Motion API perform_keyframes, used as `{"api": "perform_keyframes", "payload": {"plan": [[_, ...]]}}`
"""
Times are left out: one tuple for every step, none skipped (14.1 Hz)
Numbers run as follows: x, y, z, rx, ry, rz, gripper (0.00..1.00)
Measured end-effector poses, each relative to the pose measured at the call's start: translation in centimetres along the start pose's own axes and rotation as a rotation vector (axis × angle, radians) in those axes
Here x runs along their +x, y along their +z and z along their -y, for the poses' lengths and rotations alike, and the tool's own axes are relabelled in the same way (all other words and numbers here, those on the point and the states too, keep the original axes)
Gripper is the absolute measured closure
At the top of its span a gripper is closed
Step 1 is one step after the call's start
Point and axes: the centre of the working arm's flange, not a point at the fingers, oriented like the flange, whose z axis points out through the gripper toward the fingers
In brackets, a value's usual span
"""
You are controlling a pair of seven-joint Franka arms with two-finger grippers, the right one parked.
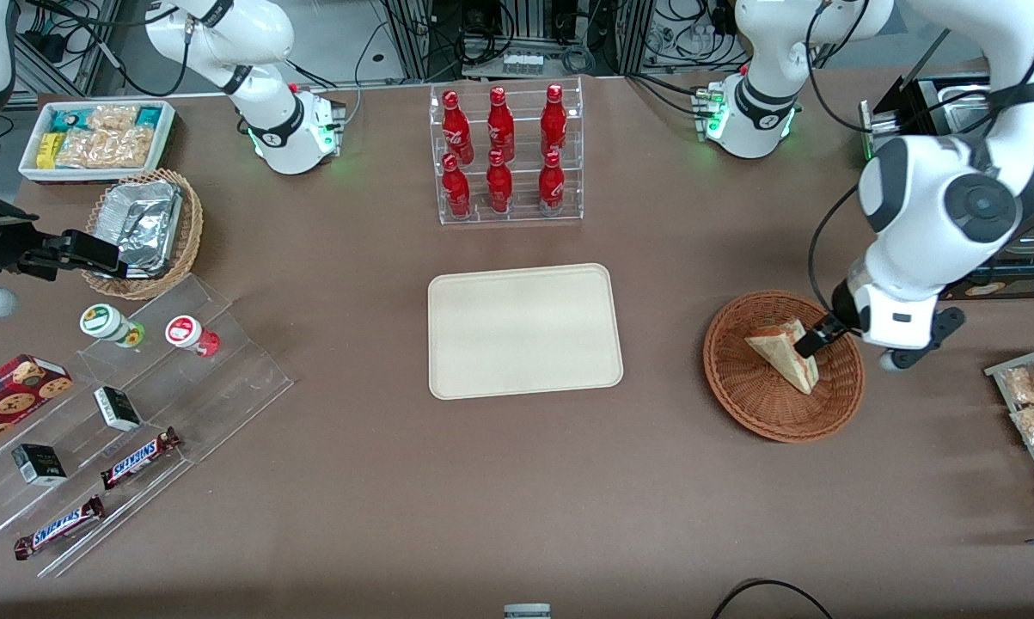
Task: Place sandwich from basket to tray
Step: 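Move the left gripper down over the wrapped sandwich in the wicker basket, then close the left gripper on the sandwich's wrapped edge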
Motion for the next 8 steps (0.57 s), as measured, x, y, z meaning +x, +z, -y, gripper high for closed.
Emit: {"api": "perform_keyframes", "payload": {"plan": [[-0.2,1.0,0.2,0.004,-0.001,0.005,0.0],[-0.4,2.1,0.4,0.013,-0.002,0.014,0.0],[-0.6,3.1,0.6,0.016,-0.002,0.018,0.0],[-0.8,4.1,0.8,0.014,-0.003,0.017,0.0],[-1.1,5.1,1.1,0.017,-0.004,0.02,0.0],[-1.3,5.9,1.4,0.021,-0.005,0.024,0.0],[-1.4,6.5,1.5,0.021,-0.006,0.025,0.0],[-1.4,6.9,1.6,0.022,-0.006,0.026,0.0]]}}
